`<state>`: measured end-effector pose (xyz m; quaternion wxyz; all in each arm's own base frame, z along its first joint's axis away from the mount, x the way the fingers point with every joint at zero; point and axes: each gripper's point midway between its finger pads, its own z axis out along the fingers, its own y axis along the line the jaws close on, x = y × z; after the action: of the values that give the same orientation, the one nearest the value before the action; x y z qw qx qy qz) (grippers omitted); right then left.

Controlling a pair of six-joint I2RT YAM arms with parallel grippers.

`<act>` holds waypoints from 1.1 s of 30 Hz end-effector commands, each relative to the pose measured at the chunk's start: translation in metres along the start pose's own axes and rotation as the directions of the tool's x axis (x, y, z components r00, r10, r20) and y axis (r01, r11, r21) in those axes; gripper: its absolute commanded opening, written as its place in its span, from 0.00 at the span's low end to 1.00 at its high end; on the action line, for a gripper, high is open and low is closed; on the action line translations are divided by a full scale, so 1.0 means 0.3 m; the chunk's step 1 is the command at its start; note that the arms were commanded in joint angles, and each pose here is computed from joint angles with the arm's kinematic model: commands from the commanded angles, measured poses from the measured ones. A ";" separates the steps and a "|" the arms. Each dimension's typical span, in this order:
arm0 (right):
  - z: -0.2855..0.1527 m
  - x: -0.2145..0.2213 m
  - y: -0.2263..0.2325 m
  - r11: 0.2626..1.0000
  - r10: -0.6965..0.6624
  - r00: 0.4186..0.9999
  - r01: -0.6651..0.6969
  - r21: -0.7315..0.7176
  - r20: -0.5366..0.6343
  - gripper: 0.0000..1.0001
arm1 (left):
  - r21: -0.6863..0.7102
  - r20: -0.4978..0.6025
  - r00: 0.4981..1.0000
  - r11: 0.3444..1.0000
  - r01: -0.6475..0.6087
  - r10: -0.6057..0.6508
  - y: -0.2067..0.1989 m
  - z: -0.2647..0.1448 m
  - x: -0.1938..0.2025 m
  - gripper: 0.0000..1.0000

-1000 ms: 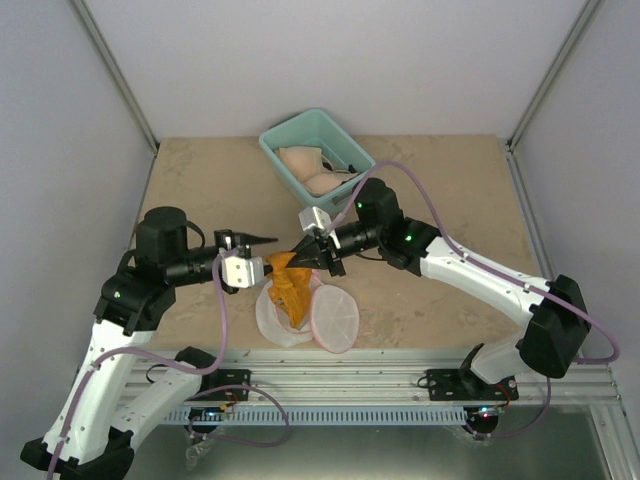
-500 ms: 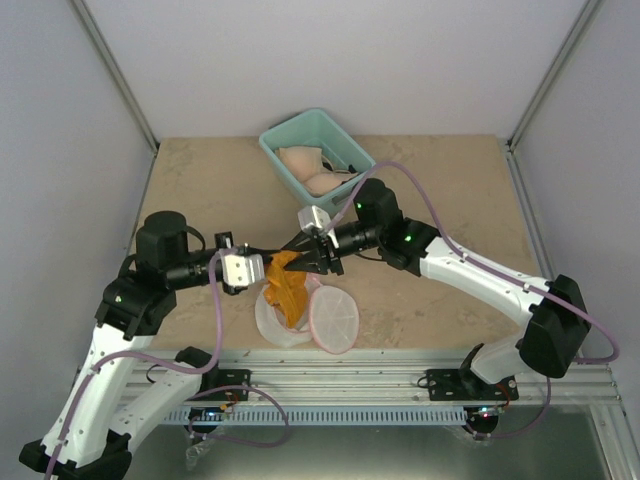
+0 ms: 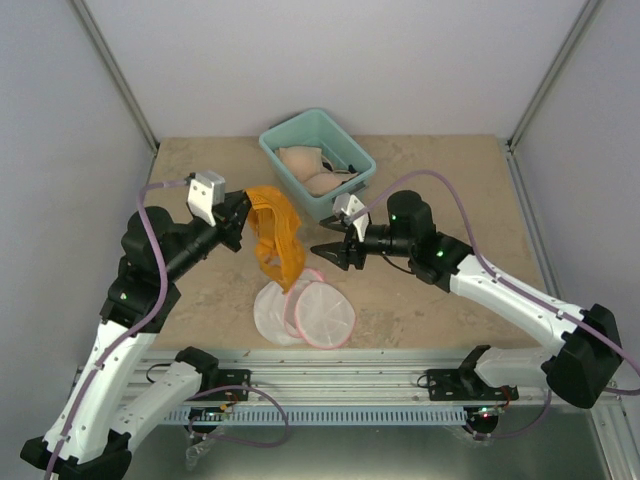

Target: Unzip the laundry bag and remove the bra

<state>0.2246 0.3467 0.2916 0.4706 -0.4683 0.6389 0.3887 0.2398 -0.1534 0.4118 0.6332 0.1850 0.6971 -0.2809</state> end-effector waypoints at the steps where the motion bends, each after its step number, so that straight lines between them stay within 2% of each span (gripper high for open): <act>1: 0.013 -0.038 0.048 1.000 -0.026 0.998 0.027 -0.005 0.048 0.67 | -0.057 0.074 0.997 0.998 0.022 -0.017 0.022 -0.018 -0.076 0.00; 5: 0.070 -0.075 0.060 1.000 -0.026 0.998 0.026 0.005 0.054 0.68 | -0.154 0.076 0.997 0.988 0.001 0.010 0.077 -0.023 -0.076 0.00; 8: 0.145 -0.100 0.056 0.999 0.039 0.998 -0.041 0.033 0.058 0.69 | -0.194 0.081 0.996 0.981 -0.007 0.024 0.100 -0.025 -0.083 0.00; 10: 0.195 -0.111 0.058 0.995 0.089 0.994 -0.091 0.038 0.061 0.75 | -0.207 0.080 0.996 0.978 -0.013 0.030 0.108 -0.024 -0.082 0.00; 12: 0.239 -0.110 0.048 0.987 0.148 0.987 -0.152 0.058 0.060 0.75 | -0.217 0.072 0.997 0.976 -0.014 0.030 0.116 -0.019 -0.074 0.00; 17: 0.303 -0.069 -0.038 0.945 0.254 0.966 -0.260 0.198 0.052 0.76 | -0.223 0.049 0.998 0.975 -0.012 0.024 0.123 -0.012 -0.055 0.00; 21: 0.316 -0.042 -0.095 0.918 0.272 0.961 -0.274 0.286 0.046 0.78 | -0.254 0.034 0.999 0.967 -0.026 0.036 0.143 -0.011 -0.043 0.00; 24: 0.296 -0.031 -0.134 0.906 0.255 0.966 -0.255 0.339 0.045 0.63 | -0.245 0.031 0.998 0.968 -0.046 0.055 0.136 -0.014 -0.042 0.00; 27: 0.268 -0.011 -0.157 0.908 0.226 0.973 -0.227 0.352 0.043 0.38 | -0.239 0.023 0.997 0.969 -0.068 0.075 0.133 -0.014 -0.034 0.00; 29: 0.258 0.004 -0.157 0.926 0.195 0.980 -0.193 0.326 0.028 0.24 | -0.191 0.010 0.996 0.978 -0.089 0.092 0.107 -0.009 -0.017 0.00; 33: 0.233 0.014 -0.152 0.954 0.142 0.990 -0.137 0.266 -0.002 0.11 | -0.092 -0.026 0.990 0.986 -0.138 0.136 0.057 0.002 0.035 0.00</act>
<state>0.2881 0.4081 0.2586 0.4834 -0.3237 0.7461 0.3238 0.2613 -0.1271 0.4038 0.6568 0.1513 0.7150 -0.1856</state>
